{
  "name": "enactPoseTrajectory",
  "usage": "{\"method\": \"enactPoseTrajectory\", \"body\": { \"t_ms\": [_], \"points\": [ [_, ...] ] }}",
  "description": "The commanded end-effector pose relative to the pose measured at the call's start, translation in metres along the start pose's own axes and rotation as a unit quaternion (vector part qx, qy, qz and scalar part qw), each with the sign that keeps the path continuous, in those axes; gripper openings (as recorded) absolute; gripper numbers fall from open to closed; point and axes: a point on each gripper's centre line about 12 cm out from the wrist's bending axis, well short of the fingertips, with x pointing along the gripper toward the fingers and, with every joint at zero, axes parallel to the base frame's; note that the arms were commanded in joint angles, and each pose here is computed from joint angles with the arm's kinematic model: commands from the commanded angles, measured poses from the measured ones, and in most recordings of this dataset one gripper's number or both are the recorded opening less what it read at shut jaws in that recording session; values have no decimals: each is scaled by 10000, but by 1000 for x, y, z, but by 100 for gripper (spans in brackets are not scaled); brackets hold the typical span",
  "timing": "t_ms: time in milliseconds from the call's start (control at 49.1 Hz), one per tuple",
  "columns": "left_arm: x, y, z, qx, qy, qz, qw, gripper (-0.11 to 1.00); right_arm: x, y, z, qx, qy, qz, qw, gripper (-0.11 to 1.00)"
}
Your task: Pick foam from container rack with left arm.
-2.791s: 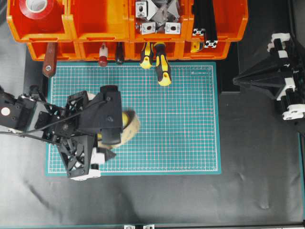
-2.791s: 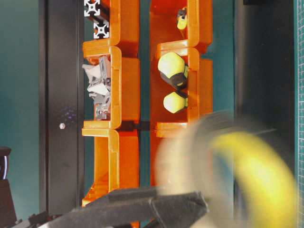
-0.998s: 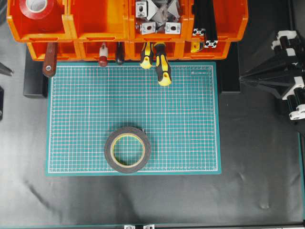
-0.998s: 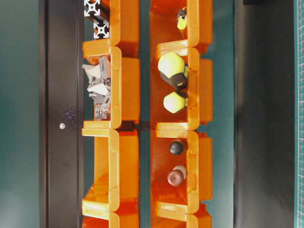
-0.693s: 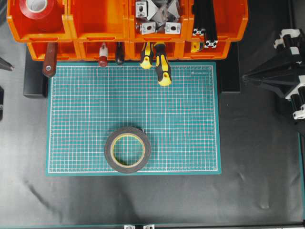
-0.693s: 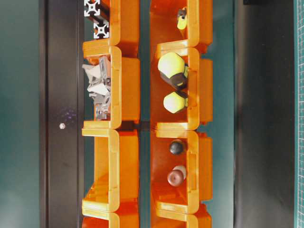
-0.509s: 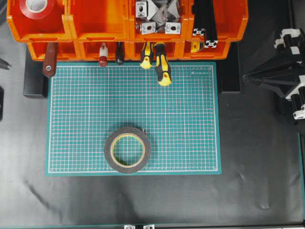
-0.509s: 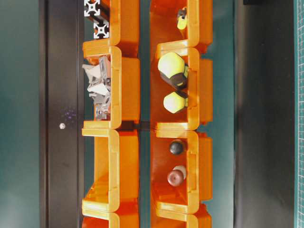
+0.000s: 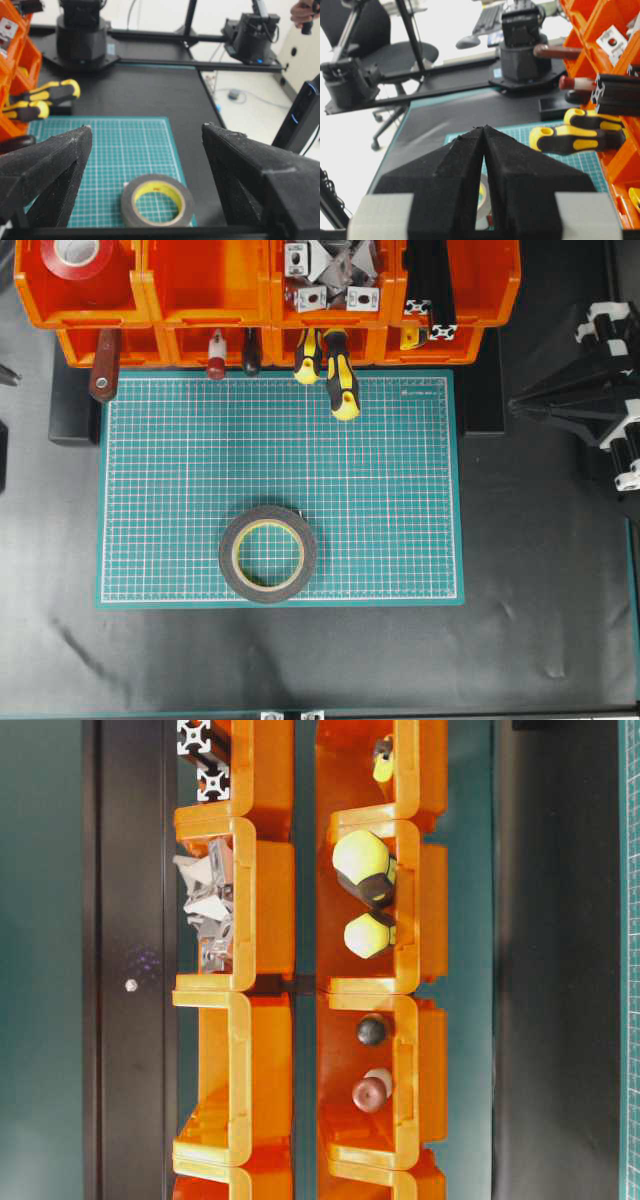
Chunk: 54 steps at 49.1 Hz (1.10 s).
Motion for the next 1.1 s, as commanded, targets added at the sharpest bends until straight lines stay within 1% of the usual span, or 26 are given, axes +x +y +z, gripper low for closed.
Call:
{"method": "enactPoseTrajectory", "body": {
  "t_ms": [0, 244, 387, 693, 1080],
  "points": [
    [1, 0, 4, -2, -63, 7, 10000, 85, 2, 3, 13, 0, -126, 34, 9999, 0],
    [4, 1, -2, -9, 28, 25, 10000, 85, 2, 2, 10, 0, -28, 17, 10000, 0],
    [5, 1, -4, 0, 58, 29, 10000, 85, 2, 2, 9, 92, -13, 12, 10000, 0],
    [9, 1, -8, -6, 82, 25, 10000, 85, 1, 2, 10, 46, -13, 13, 10000, 0],
    [9, 1, -5, 3, -144, -20, 9999, 85, -2, 2, 9, 31, -43, 20, 10000, 0]
  ]
}}
